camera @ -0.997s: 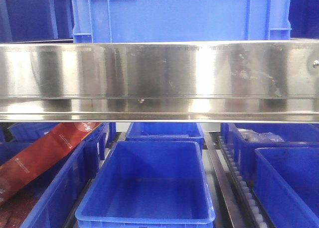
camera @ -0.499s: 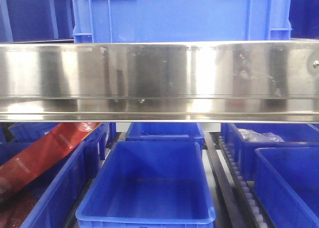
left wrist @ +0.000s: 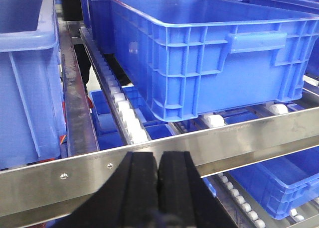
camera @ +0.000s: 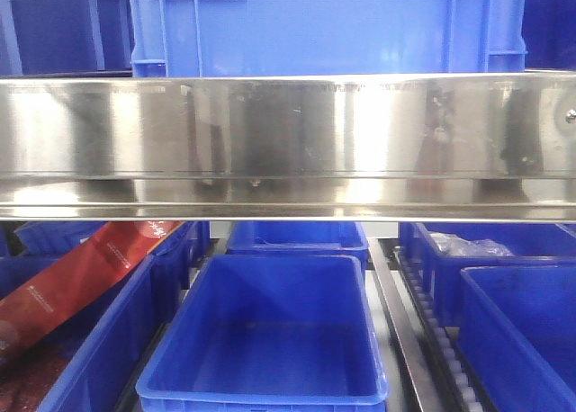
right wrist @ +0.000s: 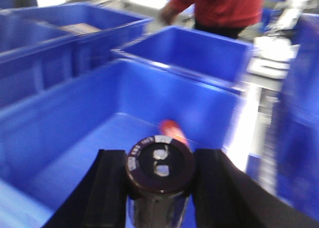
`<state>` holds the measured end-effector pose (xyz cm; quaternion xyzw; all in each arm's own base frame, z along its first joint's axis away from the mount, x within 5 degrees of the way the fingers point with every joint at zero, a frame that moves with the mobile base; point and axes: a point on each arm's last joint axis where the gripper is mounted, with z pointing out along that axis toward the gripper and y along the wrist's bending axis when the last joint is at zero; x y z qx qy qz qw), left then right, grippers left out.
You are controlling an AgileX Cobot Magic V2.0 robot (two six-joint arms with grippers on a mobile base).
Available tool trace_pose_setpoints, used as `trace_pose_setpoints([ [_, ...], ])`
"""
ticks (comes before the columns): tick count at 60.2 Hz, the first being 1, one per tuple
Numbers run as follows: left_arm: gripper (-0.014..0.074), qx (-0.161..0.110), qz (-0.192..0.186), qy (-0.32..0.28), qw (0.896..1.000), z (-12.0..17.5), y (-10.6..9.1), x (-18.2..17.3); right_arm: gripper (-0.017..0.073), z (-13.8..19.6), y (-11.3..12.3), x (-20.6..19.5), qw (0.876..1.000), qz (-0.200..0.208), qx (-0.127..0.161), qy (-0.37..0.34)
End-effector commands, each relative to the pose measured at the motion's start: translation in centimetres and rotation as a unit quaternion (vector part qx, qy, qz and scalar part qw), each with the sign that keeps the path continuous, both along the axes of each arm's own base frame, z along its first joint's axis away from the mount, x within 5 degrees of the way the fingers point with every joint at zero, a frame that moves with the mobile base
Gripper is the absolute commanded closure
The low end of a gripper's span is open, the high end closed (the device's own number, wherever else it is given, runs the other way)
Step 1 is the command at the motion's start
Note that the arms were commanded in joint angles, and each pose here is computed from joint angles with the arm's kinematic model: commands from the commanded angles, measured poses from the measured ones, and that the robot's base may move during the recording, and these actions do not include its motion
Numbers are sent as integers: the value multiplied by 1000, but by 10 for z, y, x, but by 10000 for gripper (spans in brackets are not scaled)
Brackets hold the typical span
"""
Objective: Place cylindrical capacitor in blue bin on shelf
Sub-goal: 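Lower the maroon capacitor into a blue bin and open right gripper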
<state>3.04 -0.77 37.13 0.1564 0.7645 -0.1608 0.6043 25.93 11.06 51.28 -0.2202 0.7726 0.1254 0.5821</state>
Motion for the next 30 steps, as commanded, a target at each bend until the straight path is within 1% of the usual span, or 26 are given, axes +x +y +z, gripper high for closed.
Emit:
trace_pose_setpoints([
  [1, 704, -8, -3, -8, 1000, 2, 0, 0, 721, -3, 17, 29, 1000, 13, -16, 19],
  [8, 704, -7, -3, -7, 1000, 1, 0, 0, 721, -26, 34, 70, 997, 17, -34, 62],
  [14, 704, -7, -3, -7, 1000, 1, 0, 0, 721, -57, 47, 103, 994, 18, -49, 100],
  [24, 704, -7, -3, -7, 1000, 1, 0, 0, 717, -100, 59, 132, 985, 20, -69, 155],
  [26, 704, -7, -3, -7, 1000, 1, 0, 0, 697, -104, 59, 134, 984, 21, -72, 162],
  [28, 704, -7, -3, -7, 1000, 1, 0, 0, 646, -108, 60, 136, 982, 21, -75, 170],
  [30, 704, -7, -3, -7, 1000, 1, 0, 0, 550, -110, 61, 136, 982, 22, -76, 173],
])
